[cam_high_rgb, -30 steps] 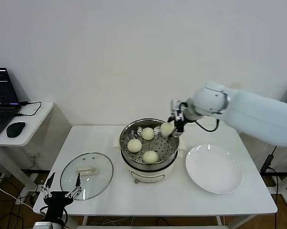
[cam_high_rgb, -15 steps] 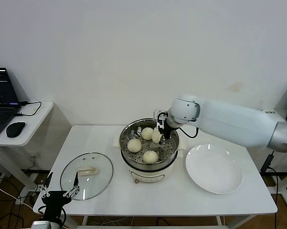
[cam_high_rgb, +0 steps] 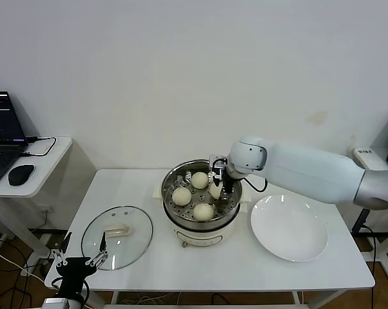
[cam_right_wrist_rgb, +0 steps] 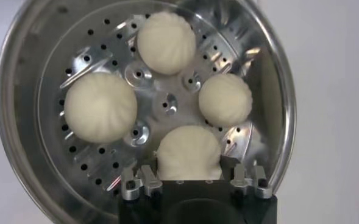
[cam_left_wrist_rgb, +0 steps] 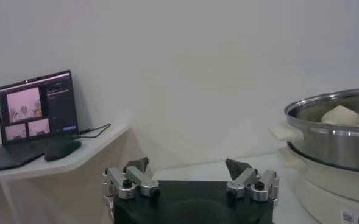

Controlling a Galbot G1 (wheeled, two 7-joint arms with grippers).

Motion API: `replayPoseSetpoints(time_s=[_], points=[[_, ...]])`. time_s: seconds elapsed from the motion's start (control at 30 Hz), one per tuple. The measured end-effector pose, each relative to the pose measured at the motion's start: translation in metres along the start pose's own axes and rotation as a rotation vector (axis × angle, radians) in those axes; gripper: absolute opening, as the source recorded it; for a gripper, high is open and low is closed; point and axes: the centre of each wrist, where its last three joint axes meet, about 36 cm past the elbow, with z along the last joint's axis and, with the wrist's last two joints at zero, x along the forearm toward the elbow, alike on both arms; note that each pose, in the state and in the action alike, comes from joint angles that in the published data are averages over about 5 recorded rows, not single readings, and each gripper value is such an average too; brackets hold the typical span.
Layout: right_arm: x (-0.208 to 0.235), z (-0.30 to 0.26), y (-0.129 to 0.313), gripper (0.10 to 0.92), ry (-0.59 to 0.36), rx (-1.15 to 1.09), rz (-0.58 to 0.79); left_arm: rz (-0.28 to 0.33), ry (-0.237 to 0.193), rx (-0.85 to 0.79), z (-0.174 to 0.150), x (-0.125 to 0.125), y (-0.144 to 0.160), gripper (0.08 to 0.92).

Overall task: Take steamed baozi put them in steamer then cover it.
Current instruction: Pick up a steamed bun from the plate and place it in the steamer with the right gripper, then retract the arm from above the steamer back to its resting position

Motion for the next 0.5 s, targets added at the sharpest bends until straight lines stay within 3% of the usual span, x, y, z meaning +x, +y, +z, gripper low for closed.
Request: replayPoseSetpoints(time_s=[0.27,0.5], points=[[0.004,0.002,-0.001,0.803,-0.009,-0.01,0.008,0.001,-0.001,-0.001,-0.001,0.001,0.0,0.823],[0.025,0.007,-0.005,0.823,-0.047,-0.03,0.038,0.002,-0.013,-0.003,-0.004,-0.001,0.0,0.823]])
